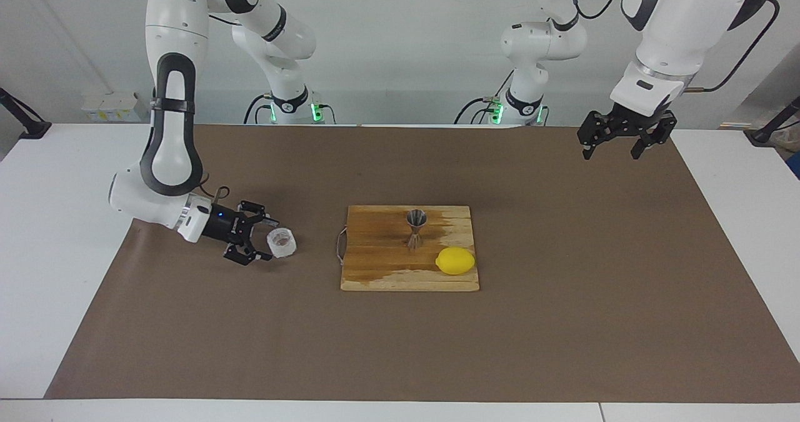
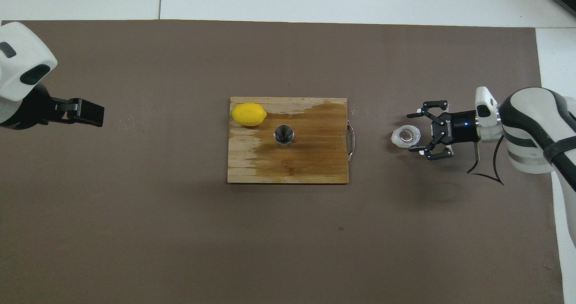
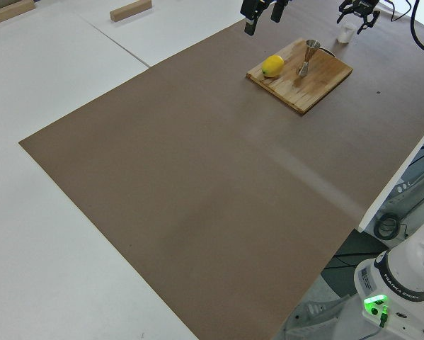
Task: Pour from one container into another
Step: 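Grasp the small white cup with the right gripper and lift it, then carry the white cup over the metal cup with the right gripper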
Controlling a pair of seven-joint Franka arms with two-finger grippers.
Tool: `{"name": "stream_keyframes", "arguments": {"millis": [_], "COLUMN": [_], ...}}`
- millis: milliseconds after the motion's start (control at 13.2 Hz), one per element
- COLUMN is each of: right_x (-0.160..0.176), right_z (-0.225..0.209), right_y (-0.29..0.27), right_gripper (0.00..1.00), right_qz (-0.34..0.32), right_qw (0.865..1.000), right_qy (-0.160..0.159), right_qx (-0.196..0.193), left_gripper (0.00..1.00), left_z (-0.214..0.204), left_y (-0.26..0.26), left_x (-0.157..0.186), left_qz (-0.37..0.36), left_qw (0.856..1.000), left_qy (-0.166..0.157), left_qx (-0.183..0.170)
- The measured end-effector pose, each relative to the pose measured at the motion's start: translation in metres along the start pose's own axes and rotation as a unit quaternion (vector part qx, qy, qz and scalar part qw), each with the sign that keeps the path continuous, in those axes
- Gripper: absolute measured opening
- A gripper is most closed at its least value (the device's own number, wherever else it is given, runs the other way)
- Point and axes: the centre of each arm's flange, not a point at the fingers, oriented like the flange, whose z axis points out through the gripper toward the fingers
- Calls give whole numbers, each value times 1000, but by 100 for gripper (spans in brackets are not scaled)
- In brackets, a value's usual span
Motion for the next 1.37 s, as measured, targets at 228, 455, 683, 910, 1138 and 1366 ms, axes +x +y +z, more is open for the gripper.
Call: {"name": "stream_keyframes", "arguments": {"millis": [228, 455, 683, 910, 1138, 1366], "right_x": [1, 7, 10, 33, 105, 196], "right_z": [16, 29, 32, 36, 48, 69], "right_y": [-1, 1, 3, 10, 22, 19], "right_gripper": [100, 79, 47, 47, 47, 47], "right_qz": [-2, -10, -13, -5, 20, 37], "right_qw": [1000, 999, 999, 999, 998, 994], "right_qy": [-18, -38, -41, -41, -56, -104], "right_qx": [-5, -13, -14, -15, -26, -23], "left_gripper": [100, 100, 100, 100, 100, 100], "left_z": [0, 0, 0, 0, 0, 0], "left_y": [0, 0, 0, 0, 0, 0], "left_x": [0, 0, 0, 0, 0, 0], "left_qz": [0, 0, 0, 0, 0, 0], "left_qw": [1000, 1000, 1000, 1000, 1000, 1000], "left_qy": [0, 0, 0, 0, 0, -1], "left_qx": [0, 0, 0, 0, 0, 0]}}
